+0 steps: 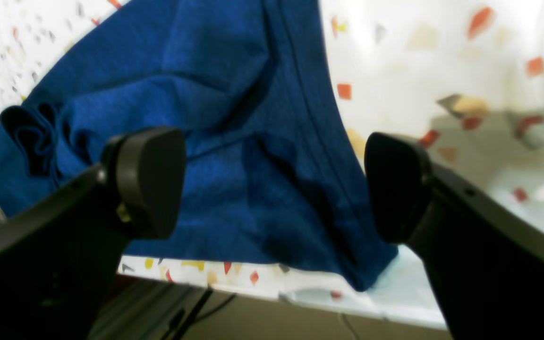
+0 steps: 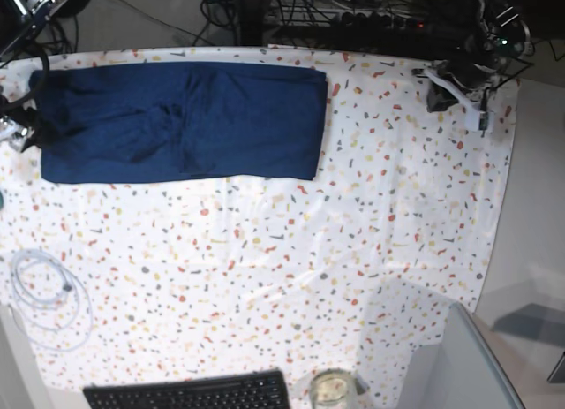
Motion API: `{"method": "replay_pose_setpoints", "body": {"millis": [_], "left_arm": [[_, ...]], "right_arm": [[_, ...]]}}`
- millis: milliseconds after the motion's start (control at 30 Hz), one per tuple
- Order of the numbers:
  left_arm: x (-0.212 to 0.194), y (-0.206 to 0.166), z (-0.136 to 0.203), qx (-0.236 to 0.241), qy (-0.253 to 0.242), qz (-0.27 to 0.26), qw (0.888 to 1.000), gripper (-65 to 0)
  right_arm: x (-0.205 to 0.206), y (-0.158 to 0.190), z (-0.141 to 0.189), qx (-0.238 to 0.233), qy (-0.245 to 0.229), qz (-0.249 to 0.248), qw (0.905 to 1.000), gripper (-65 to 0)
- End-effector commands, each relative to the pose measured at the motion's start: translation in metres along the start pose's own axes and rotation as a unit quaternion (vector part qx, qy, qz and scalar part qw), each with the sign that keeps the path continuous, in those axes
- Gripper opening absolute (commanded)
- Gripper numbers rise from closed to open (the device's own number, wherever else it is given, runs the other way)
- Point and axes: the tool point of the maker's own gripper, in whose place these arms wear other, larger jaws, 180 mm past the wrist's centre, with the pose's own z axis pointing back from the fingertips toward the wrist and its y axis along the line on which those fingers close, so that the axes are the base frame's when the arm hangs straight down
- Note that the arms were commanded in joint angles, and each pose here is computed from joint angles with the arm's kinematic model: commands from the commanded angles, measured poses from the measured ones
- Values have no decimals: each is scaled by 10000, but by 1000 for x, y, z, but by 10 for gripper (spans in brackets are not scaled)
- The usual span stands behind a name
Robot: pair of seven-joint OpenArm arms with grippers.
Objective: Layout the t-shirt on the table in an organized manner, then fold the t-shirt properly
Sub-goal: 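Withdraw both grippers from the folded shirt, then grasp the folded edge with the left gripper and the shirt end with the right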
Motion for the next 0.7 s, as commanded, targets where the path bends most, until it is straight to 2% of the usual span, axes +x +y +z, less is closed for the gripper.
{"method": "replay_pose_setpoints", "body": {"millis": [0,233,500,667], "left_arm": [[10,-5,0,-101,-211,-71,9997,-650],[12,-35,-20,-270,-323,-5,9991,-650],[0,-93,-40,-1004,-244,-193,9945,-650],[-3,-117,-44,-1290,-211,-290,9910,-650]], "right_arm": [[15,-4,7,-21,-231,61,9997,-90],[7,-6,-4,101,-136,-153,9997,-90],[-10,17,-23,223,453,364,9981,-98],[-30,28,-33,359,722,327,9962,-99]]}}
